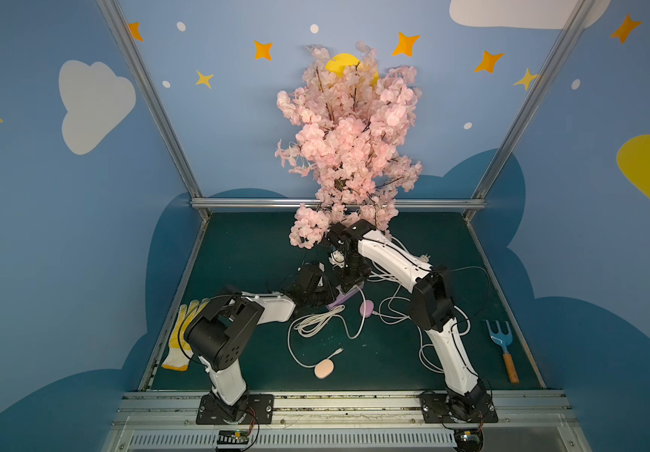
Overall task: Charge the bluetooth headset
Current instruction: Pick up the plug from the center of the board.
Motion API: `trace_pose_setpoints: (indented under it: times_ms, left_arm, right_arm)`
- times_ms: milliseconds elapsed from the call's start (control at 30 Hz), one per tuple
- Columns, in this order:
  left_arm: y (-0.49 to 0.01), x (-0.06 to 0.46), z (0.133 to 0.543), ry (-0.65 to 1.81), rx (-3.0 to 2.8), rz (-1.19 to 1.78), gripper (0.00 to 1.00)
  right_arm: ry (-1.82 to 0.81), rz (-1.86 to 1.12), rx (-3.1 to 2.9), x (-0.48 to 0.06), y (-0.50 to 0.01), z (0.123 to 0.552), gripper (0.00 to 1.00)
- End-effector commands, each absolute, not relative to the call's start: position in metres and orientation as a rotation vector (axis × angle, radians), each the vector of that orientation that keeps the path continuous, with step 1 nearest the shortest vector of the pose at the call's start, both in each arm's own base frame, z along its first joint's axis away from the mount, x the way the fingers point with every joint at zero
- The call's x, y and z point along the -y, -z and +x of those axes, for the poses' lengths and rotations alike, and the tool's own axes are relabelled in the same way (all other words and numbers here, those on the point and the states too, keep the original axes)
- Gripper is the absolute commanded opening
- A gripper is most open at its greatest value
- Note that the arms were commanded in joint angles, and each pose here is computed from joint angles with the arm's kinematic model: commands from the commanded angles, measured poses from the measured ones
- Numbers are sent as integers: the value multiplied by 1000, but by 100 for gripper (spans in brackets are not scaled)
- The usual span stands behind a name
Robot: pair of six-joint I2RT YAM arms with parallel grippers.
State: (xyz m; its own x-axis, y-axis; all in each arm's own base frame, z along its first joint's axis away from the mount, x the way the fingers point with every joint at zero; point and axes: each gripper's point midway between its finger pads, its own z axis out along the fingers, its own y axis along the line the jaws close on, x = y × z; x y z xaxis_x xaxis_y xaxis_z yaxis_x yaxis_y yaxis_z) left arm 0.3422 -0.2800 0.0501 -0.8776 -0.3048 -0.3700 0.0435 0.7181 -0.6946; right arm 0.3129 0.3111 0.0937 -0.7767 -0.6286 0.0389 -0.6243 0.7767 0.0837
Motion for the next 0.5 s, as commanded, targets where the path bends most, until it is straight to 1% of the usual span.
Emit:
trace_pose_setpoints:
  times_ms: [0,467]
  left_arm:
    - [-32,279,336,979,-2515,-190,9]
    - [-28,276,332,965,-2530,-184,7]
  right_arm:
    - [78,994,2868,-302,-87,317,0]
    - [-36,972,2854,-291,-76,327,0]
